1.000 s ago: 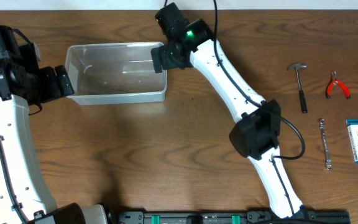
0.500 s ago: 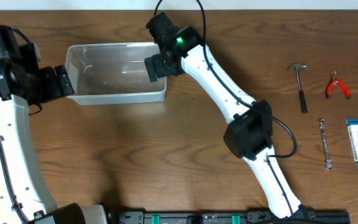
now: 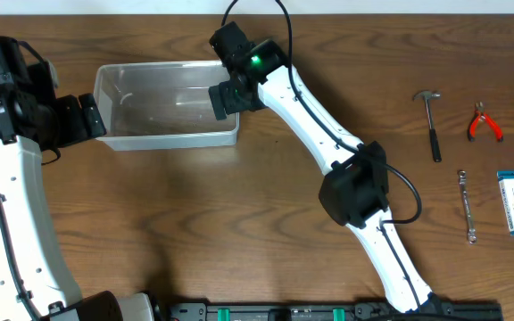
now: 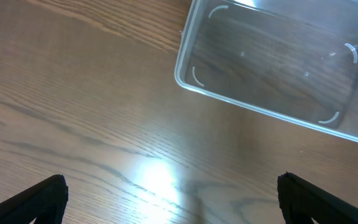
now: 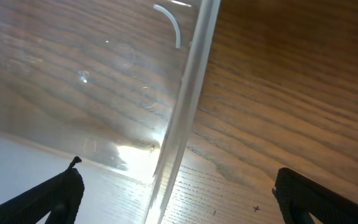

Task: Pack container
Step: 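Lower the right gripper onto the container's right rim and grip it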

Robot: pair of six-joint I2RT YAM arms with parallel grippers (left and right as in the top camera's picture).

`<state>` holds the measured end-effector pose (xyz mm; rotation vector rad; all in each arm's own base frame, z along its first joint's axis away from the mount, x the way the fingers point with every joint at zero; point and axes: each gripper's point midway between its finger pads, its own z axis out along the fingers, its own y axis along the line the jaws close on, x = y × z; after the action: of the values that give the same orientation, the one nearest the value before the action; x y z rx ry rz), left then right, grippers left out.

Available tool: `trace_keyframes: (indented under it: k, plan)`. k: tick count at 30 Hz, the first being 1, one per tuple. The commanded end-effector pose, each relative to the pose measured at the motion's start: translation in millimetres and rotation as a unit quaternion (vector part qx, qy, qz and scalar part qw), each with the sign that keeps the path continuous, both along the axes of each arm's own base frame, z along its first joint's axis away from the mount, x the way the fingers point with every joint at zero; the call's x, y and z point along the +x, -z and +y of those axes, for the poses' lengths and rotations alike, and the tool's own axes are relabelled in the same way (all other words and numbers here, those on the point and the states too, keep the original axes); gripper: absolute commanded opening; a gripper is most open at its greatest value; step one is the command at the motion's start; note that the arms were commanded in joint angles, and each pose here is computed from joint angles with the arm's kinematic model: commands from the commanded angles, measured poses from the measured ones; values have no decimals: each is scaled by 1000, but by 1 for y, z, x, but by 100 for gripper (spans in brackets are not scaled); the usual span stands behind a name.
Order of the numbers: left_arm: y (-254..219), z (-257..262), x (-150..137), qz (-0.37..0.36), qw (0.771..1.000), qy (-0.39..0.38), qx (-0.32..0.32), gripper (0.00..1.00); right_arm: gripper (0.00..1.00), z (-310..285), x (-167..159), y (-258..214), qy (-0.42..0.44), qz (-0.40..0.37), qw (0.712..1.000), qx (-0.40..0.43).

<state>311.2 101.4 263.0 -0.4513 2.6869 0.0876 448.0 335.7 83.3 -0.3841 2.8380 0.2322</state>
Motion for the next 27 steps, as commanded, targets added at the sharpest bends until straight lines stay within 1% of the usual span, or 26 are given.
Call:
trace_keyframes:
  k: [1, 5, 9, 23, 24, 27]
  plan:
    - [-3, -1, -2, -3, 1000, -5, -6, 98, 99, 1, 1, 24, 20, 16, 1000, -9]
    - [-2, -1, -4, 1, 1000, -5, -7, 98, 99, -3, 5, 28, 50, 13, 999, -14]
    - [-2, -1, -4, 1, 1000, -5, -7, 98, 99, -1, 13, 26, 60, -3, 998, -8]
    - [-2, -2, -5, 2, 1000, -5, -8, 98, 99, -10, 27, 23, 104, -25, 994, -9]
    - [-2, -2, -5, 3, 1000, -5, -8, 98, 98, -11, 28, 23, 106, -25, 994, -9]
    - [-2, -2, -5, 3, 1000, -5, -8, 98, 87, -18, 32, 23, 112, -27, 993, -11]
